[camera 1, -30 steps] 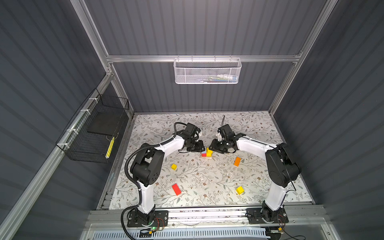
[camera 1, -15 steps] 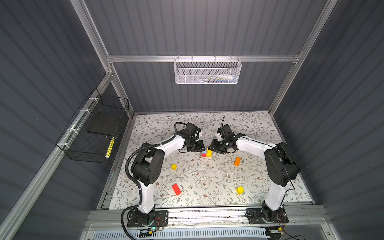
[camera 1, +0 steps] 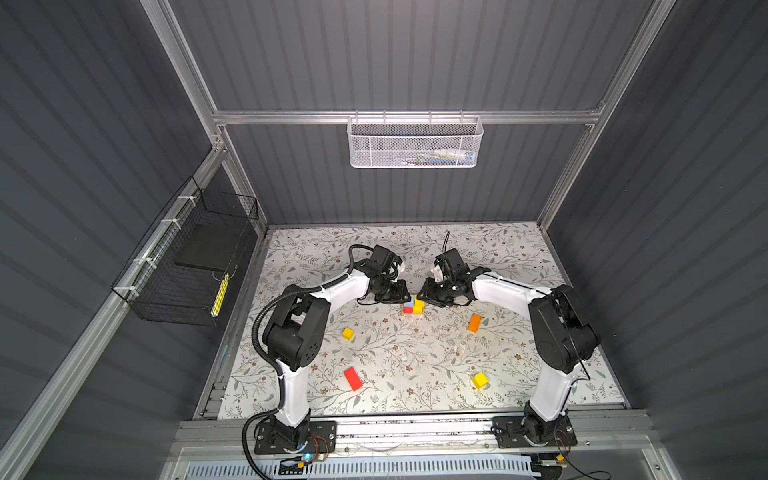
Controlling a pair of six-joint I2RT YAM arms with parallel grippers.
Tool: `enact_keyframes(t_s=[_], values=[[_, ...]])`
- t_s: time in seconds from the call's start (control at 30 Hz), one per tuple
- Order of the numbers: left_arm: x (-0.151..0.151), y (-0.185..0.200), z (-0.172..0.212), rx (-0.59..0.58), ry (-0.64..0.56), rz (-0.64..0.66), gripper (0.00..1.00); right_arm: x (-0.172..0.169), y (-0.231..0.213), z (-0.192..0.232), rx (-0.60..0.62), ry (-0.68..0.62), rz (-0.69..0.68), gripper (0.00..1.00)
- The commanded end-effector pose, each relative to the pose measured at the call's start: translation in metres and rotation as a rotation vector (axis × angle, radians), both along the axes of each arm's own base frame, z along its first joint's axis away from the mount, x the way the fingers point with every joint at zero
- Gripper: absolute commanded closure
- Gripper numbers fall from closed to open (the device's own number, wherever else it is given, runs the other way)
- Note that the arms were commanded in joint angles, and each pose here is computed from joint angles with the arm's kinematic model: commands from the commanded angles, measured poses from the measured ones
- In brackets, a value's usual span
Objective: Build the wood block tower
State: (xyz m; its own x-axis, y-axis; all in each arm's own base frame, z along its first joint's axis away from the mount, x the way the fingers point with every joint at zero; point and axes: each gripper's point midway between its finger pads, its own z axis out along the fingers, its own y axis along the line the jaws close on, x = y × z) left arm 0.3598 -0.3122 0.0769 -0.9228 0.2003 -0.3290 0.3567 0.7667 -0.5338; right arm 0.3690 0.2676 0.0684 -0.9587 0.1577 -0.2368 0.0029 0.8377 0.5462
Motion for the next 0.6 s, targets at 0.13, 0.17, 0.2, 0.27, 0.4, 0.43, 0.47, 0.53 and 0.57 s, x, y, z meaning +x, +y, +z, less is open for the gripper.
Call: enact_keyframes(t_s=[0.13, 0.17, 0.2, 0.27, 0.4, 0.43, 0.47, 0.53, 0.57], values=[[0.0038, -0.0011, 0.003, -0.009, 0.009, 0.008, 0.72, -0.0046, 0.0041, -0.0012, 0.028, 0.029, 0.002, 0.7], [0.004, -0.0009, 0.0035, -0.01, 0.009, 0.011, 0.72, -0.005, 0.0043, -0.0006, 0.031, 0.03, 0.001, 0.7], [0.004, -0.001, 0.0034, -0.01, 0.01, 0.012, 0.72, -0.0053, 0.0048, -0.0002, 0.034, 0.031, 0.002, 0.7], [0.0042, -0.0007, 0.0045, -0.012, 0.01, 0.015, 0.72, -0.006, 0.0061, 0.0004, 0.037, 0.033, 0.004, 0.71], [0.0041, -0.001, 0.0052, -0.015, 0.015, 0.02, 0.72, -0.0067, 0.0075, 0.001, 0.039, 0.033, 0.007, 0.71], [0.0039, -0.0014, 0.006, -0.017, 0.014, 0.02, 0.72, -0.0075, 0.0068, -0.0004, 0.035, 0.038, 0.005, 0.71], [0.0038, -0.0014, 0.0061, -0.017, 0.014, 0.019, 0.72, -0.0076, 0.0063, -0.0004, 0.032, 0.039, 0.003, 0.71], [0.0036, -0.0015, 0.0066, -0.018, 0.015, 0.02, 0.72, -0.0085, 0.0063, -0.0009, 0.028, 0.04, 0.004, 0.71], [0.0038, -0.0015, 0.007, -0.018, 0.014, 0.022, 0.72, -0.0079, 0.006, -0.0006, 0.028, 0.039, 0.003, 0.69]])
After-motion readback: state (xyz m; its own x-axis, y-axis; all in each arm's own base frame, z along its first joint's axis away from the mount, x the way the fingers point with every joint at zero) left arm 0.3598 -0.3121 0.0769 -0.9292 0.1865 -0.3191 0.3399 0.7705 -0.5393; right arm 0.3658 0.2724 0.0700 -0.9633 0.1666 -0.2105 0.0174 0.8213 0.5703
